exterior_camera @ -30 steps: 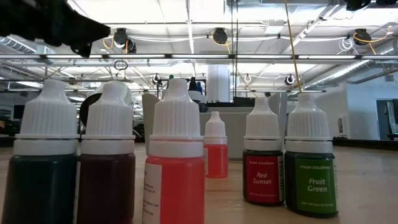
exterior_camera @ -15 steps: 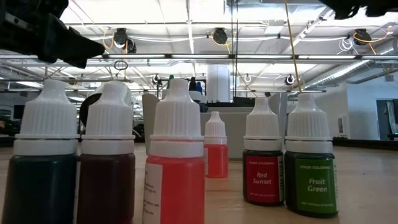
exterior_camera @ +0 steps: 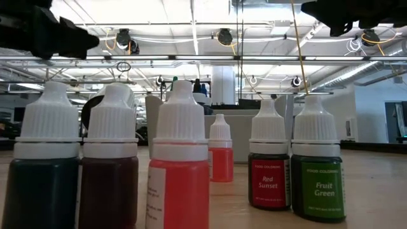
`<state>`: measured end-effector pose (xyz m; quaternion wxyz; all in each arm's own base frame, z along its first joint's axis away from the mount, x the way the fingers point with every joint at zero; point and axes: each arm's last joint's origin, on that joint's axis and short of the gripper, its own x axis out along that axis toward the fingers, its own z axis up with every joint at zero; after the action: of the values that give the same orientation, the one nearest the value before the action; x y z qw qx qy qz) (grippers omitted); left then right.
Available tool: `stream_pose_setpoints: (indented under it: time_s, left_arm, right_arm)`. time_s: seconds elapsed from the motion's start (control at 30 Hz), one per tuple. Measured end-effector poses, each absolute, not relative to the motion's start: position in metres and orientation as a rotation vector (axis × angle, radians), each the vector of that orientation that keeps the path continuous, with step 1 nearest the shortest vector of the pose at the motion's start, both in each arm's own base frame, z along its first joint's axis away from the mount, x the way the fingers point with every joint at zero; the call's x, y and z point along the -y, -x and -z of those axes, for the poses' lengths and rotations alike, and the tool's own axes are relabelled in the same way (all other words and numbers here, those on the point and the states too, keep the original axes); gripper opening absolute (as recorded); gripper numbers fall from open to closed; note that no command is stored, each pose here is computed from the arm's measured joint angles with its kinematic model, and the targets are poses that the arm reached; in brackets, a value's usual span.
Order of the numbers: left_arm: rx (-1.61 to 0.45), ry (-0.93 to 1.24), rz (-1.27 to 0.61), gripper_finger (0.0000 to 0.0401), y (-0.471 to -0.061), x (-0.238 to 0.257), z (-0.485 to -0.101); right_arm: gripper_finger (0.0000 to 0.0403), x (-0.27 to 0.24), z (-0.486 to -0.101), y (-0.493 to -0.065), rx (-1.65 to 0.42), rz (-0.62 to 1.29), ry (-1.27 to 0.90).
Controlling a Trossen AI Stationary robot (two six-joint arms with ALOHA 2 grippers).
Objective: Pick & Place food coloring
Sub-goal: Put the small green food coloring bottle into the bin
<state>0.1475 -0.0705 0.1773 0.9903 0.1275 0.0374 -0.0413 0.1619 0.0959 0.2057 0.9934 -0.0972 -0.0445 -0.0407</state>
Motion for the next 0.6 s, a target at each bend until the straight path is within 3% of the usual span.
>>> stream_pose_setpoints:
  time_s: [0.17, 0.6]
  left_arm:
    - [-0.004, -0.236, 0.062, 0.0005, -0.147, 0.072, -0.185]
    - [0.037, -0.067, -0.032, 0.0026, -0.147, 0.07, -0.192]
  right_arm:
    - [0.0196, -0.096, -0.204, -0.162, 0.079, 0.079, 0.201]
    - [0.0163, -0.105, -0.198, -0.158, 0.036, 0.017, 0.077]
